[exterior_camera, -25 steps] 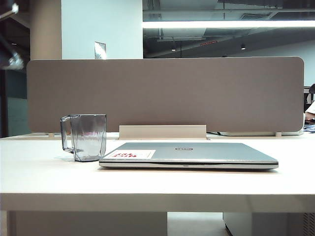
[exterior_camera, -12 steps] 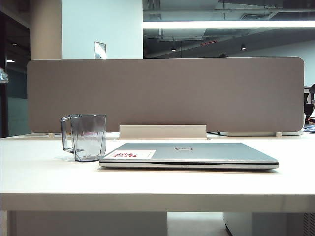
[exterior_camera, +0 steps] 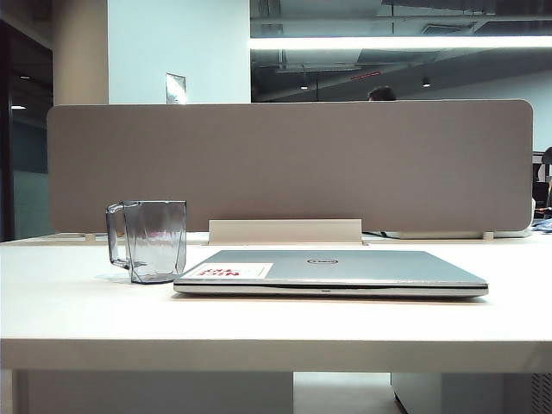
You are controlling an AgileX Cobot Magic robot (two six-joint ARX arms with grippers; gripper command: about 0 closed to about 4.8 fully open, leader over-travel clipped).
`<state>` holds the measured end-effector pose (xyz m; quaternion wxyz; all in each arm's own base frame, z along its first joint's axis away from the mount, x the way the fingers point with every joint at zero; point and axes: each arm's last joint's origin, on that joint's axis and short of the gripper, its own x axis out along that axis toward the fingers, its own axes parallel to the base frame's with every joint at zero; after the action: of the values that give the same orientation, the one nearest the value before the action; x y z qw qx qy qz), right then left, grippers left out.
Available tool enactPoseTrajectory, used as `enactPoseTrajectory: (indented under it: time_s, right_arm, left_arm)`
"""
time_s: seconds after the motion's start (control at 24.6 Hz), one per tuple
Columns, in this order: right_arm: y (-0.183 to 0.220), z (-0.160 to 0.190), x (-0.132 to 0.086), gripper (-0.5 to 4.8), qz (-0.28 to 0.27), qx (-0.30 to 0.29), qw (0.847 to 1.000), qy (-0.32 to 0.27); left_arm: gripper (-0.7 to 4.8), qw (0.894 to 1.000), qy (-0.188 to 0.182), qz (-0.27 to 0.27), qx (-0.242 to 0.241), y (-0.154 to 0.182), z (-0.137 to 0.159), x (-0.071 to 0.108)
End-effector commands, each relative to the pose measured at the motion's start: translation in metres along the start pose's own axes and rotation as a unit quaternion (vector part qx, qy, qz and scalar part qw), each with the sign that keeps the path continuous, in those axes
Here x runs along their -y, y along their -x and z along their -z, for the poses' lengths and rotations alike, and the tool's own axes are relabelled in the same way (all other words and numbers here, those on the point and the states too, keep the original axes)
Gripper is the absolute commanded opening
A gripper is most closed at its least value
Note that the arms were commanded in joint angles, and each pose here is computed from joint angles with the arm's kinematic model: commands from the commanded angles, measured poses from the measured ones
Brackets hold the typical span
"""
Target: Pick up the water cup and place it on the left side of the laptop.
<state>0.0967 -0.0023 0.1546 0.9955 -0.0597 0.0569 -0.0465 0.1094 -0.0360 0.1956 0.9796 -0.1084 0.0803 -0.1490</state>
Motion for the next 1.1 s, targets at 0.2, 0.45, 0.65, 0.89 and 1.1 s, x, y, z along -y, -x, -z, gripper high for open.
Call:
enactPoseTrajectory:
  time_s: [0.2, 0.45, 0.65, 0.89, 1.1]
  right_arm:
    - [0.0, 0.001, 0.0, -0.05, 0.001, 0.004, 1.0, -0.005]
    - [0.0, 0.001, 0.0, -0.05, 0.001, 0.004, 1.0, -0.005]
    - [0.0, 0.001, 0.0, -0.05, 0.001, 0.003, 1.0, -0.005]
    - [0.0, 0.001, 0.0, -0.05, 0.001, 0.002, 1.0, -0.005]
    - [0.0, 0.001, 0.0, -0.05, 0.0, 0.001, 1.0, -0.004]
  left_arm:
    - [-0.06, 1.0, -0.027, 0.001, 0.012, 0.018, 0.003, -0.001]
    - [-0.06, 0.999, -0.021, 0.01, 0.031, 0.02, 0.021, -0.005]
    - [-0.06, 0.998, -0.023, 0.059, 0.024, 0.02, 0.021, -0.002]
    - [-0.06, 0.997, -0.059, 0.039, 0.036, 0.02, 0.02, -0.003]
    - [-0.06, 0.989, -0.075, -0.112, 0.059, 0.021, 0.018, -0.012]
